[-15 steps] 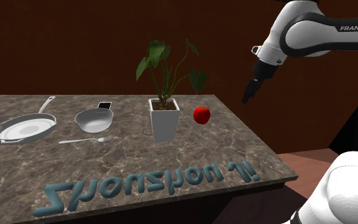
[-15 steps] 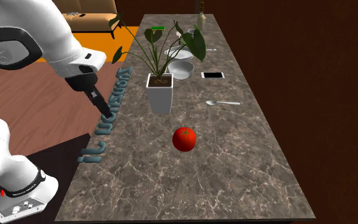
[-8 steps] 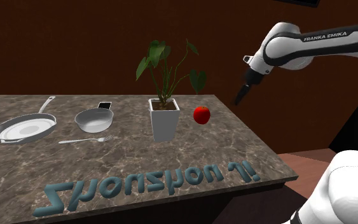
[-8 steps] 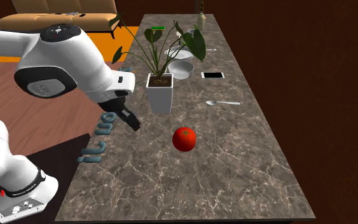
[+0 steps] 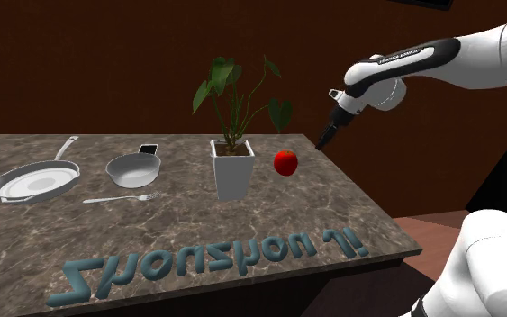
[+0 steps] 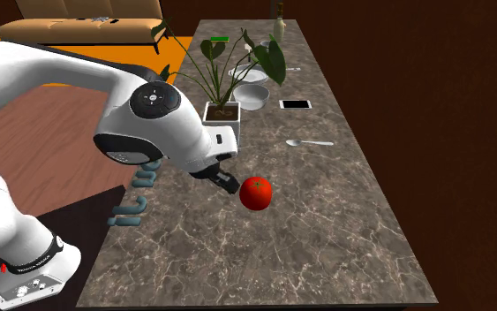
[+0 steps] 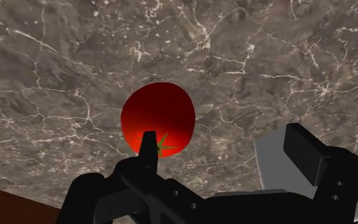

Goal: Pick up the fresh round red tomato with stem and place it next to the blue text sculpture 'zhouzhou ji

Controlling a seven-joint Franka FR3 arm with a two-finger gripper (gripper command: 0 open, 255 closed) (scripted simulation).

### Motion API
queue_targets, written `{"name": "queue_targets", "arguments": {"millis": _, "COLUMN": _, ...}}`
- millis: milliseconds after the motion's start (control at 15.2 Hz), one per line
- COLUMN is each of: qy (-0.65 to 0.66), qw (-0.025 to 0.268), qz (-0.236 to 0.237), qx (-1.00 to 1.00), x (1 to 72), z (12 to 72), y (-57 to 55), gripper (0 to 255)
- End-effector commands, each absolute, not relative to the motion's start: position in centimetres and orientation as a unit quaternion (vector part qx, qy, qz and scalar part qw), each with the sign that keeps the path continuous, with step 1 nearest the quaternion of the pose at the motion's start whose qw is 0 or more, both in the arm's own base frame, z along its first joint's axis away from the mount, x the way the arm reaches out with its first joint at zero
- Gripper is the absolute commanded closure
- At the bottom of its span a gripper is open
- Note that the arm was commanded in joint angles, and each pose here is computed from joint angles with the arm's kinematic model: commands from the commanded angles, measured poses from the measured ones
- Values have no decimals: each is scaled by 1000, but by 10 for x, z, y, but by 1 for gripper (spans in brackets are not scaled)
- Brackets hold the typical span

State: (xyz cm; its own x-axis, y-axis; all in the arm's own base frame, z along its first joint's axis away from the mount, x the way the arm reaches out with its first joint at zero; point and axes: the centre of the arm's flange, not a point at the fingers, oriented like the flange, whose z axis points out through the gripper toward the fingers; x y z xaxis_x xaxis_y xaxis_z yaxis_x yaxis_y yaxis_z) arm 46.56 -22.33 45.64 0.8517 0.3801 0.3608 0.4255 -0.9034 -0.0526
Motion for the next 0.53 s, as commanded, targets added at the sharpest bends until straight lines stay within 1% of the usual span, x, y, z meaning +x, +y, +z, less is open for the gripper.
{"name": "queue_targets", "arguments": {"millis": 0, "qy": -230, "qw": 73, "qz": -187, "qx": -952, "x": 487, "z": 443, "y": -234, "gripper": 0}}
{"name": "queue_targets", "arguments": {"millis": 330, "qy": -274, "qw": 96, "qz": -214, "qx": -933, "x": 541, "z": 410, "y": -263, "gripper": 0}}
{"name": "queue_targets", "arguments": {"millis": 462, "qy": -281, "qw": 100, "qz": -218, "qx": -929, "x": 551, "z": 401, "y": -265, "gripper": 0}}
